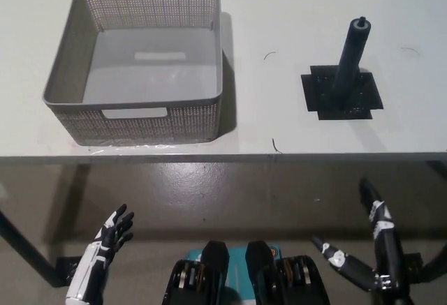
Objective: Use the right hand to pick up a electric screw driver and put it into a container on the left side
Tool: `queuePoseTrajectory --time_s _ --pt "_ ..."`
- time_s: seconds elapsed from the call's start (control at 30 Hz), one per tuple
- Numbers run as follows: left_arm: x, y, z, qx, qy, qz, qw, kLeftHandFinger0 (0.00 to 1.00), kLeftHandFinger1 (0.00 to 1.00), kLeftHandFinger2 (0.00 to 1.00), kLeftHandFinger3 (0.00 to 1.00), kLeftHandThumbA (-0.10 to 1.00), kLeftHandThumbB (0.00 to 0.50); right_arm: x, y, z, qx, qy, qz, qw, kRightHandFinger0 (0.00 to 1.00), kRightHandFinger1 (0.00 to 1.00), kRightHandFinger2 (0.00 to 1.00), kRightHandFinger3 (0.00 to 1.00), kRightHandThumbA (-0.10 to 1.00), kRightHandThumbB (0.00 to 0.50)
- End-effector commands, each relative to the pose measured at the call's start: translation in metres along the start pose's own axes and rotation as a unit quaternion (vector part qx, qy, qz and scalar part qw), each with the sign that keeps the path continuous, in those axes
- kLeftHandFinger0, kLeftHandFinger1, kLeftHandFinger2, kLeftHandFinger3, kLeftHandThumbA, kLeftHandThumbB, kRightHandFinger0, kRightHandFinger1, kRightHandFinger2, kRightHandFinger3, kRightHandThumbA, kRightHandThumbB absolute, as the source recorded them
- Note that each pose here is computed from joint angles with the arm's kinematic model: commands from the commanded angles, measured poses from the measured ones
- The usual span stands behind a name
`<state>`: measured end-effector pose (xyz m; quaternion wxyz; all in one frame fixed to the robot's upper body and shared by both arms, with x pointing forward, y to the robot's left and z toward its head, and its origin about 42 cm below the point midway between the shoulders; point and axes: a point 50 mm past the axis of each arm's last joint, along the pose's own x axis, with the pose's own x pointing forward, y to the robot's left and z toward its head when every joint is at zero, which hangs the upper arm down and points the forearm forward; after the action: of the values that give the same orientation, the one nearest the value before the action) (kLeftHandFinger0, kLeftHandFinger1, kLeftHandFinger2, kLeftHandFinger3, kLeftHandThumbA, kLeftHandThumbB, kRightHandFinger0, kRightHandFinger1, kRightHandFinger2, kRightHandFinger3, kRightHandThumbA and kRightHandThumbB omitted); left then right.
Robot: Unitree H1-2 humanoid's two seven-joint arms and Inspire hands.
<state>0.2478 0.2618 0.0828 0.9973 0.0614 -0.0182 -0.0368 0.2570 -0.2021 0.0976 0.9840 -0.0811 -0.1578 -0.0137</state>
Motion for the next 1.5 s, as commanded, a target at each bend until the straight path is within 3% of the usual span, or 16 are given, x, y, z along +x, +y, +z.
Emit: queuePoseTrajectory --time_s 0.0,0.4,0.63,0.73,0.83,0.93,1.1,1.17,1.23,1.33,1.4,1.47 --pt "-0.002 0.002 0.013 0.003 -0.041 -0.007 0.999 1.0 1.0 1.0 1.0 1.0 0.016 0.009 -0.015 0.028 -0.009 -0.087 -0.026 0.996 1.0 1.0 1.0 1.0 1.0 0.233" --pt "-0.008 -0.007 0.022 -0.006 -0.049 -0.024 0.999 1.0 1.0 1.0 1.0 1.0 0.0 0.06 -0.046 0.048 0.007 -0.114 -0.069 0.991 1.0 1.0 1.0 1.0 1.0 0.344" --pt "-0.008 -0.006 0.019 -0.007 -0.044 -0.025 0.999 1.0 1.0 1.0 1.0 1.0 0.002 0.098 -0.06 0.054 0.014 -0.108 -0.077 0.991 1.0 1.0 1.0 1.0 1.0 0.292" --pt "-0.008 -0.005 0.018 -0.002 -0.044 -0.027 0.999 1.0 1.0 1.0 1.0 1.0 0.0 0.114 -0.067 0.058 0.018 -0.094 -0.075 0.993 1.0 1.0 1.0 1.0 1.0 0.346" --pt "-0.007 -0.005 0.017 -0.004 -0.042 -0.025 0.999 1.0 1.0 1.0 1.0 1.0 0.006 0.129 -0.071 0.059 0.024 -0.087 -0.075 0.993 1.0 1.0 1.0 1.0 1.0 0.363" --pt "-0.008 -0.005 0.018 -0.005 -0.042 -0.024 0.999 1.0 1.0 1.0 1.0 1.0 0.0 0.149 -0.073 0.058 0.044 -0.072 -0.076 0.994 1.0 1.0 1.0 1.0 1.0 0.348" --pt "-0.008 -0.004 0.017 -0.005 -0.041 -0.021 0.999 1.0 1.0 1.0 1.0 1.0 0.004 0.182 -0.074 0.055 0.064 -0.048 -0.076 0.994 1.0 1.0 1.0 1.0 1.0 0.402" --pt "-0.008 -0.004 0.017 0.004 -0.045 -0.022 0.999 1.0 1.0 1.0 1.0 1.0 0.0 0.192 -0.074 0.055 0.056 -0.04 -0.072 0.995 1.0 1.0 1.0 1.0 1.0 0.407" --pt "-0.006 -0.004 0.016 0.0 -0.046 -0.023 0.999 1.0 1.0 1.0 1.0 1.0 0.0 0.202 -0.074 0.053 0.052 -0.035 -0.069 0.996 1.0 1.0 1.0 1.0 1.0 0.364" --pt "-0.005 -0.004 0.017 -0.007 -0.042 -0.022 0.999 1.0 1.0 1.0 1.0 1.0 0.008 0.222 -0.072 0.045 0.054 -0.015 -0.072 0.996 1.0 1.0 1.0 1.0 1.0 0.36" --pt "-0.005 -0.004 0.017 -0.01 -0.04 -0.02 0.999 1.0 1.0 1.0 1.0 1.0 0.004 0.231 -0.07 0.041 0.062 0.003 -0.074 0.995 1.0 1.0 1.0 1.0 1.0 0.369" --pt "-0.004 -0.003 0.017 -0.011 -0.04 -0.021 0.999 1.0 1.0 1.0 1.0 1.0 0.0 0.237 -0.068 0.036 0.058 0.011 -0.069 0.996 1.0 1.0 1.0 1.0 1.0 0.409"
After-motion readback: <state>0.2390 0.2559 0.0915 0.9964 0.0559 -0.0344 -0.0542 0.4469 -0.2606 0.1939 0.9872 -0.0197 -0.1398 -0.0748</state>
